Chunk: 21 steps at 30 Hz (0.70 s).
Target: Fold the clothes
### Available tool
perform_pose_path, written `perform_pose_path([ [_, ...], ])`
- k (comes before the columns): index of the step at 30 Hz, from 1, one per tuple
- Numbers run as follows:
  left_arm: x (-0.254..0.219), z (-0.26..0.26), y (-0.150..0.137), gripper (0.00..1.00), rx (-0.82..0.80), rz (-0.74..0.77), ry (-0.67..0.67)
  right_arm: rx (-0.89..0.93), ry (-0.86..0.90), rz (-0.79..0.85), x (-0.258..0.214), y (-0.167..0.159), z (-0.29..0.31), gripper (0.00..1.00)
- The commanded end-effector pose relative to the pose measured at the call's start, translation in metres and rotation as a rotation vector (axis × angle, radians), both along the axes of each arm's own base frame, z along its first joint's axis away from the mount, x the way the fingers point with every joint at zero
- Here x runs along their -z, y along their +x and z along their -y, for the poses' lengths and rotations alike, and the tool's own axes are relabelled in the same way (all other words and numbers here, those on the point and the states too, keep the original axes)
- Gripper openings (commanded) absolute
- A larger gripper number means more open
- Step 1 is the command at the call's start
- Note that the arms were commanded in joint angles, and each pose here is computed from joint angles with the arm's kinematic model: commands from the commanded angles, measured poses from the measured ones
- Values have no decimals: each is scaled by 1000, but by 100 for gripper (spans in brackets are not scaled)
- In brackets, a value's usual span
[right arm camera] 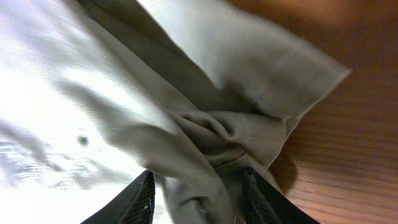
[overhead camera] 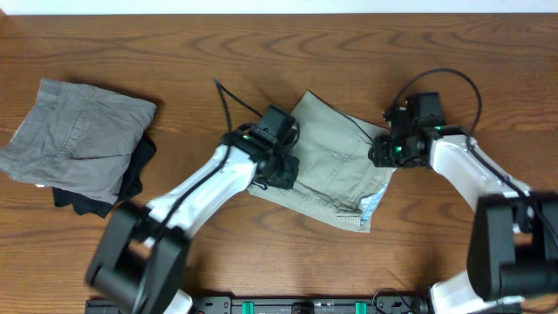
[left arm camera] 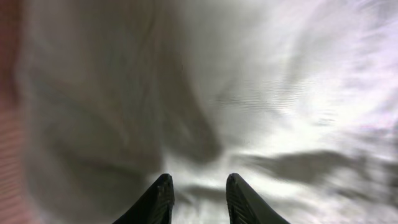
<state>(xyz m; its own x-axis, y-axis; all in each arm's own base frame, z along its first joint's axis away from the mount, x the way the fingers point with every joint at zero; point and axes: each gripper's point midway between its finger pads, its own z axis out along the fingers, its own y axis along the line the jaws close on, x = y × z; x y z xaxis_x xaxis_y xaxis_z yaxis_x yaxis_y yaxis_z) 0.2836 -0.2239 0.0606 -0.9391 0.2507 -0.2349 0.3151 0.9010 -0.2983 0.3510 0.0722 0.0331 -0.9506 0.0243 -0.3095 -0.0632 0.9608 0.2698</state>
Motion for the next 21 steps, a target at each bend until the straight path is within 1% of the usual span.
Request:
perform_pose_path([
  [1, -45, -1, 5, 33, -19, 103, -62, -34, 5, 221, -68, 26, -1, 47],
  [2, -52, -1, 4, 36, -47, 102, -76, -36, 2, 263, -79, 29, -1, 48],
  [4, -57, -4, 0, 38, -109, 77, -90, -25, -13, 331, -97, 35, 2, 50],
  [7, -48, -10, -9, 44, -262, -27, -85, -49, -28, 367, -102, 39, 2, 50],
  [10, -30, -15, -17, 56, -441, -133, -85, -102, -57, 361, -90, 43, 2, 50],
  [13, -14, -15, -18, 64, -541, -186, -94, -145, -80, 364, -73, 53, 1, 51],
  [15, -8, -14, -19, 67, -571, -205, -97, -148, -81, 358, -64, 58, 1, 55],
  [18, 4, -18, -24, 72, -645, -250, -85, -152, -75, 336, -46, 64, -1, 56],
  [21, 15, -20, -29, 74, -694, -278, -82, -156, -70, 306, -29, 65, -2, 57],
])
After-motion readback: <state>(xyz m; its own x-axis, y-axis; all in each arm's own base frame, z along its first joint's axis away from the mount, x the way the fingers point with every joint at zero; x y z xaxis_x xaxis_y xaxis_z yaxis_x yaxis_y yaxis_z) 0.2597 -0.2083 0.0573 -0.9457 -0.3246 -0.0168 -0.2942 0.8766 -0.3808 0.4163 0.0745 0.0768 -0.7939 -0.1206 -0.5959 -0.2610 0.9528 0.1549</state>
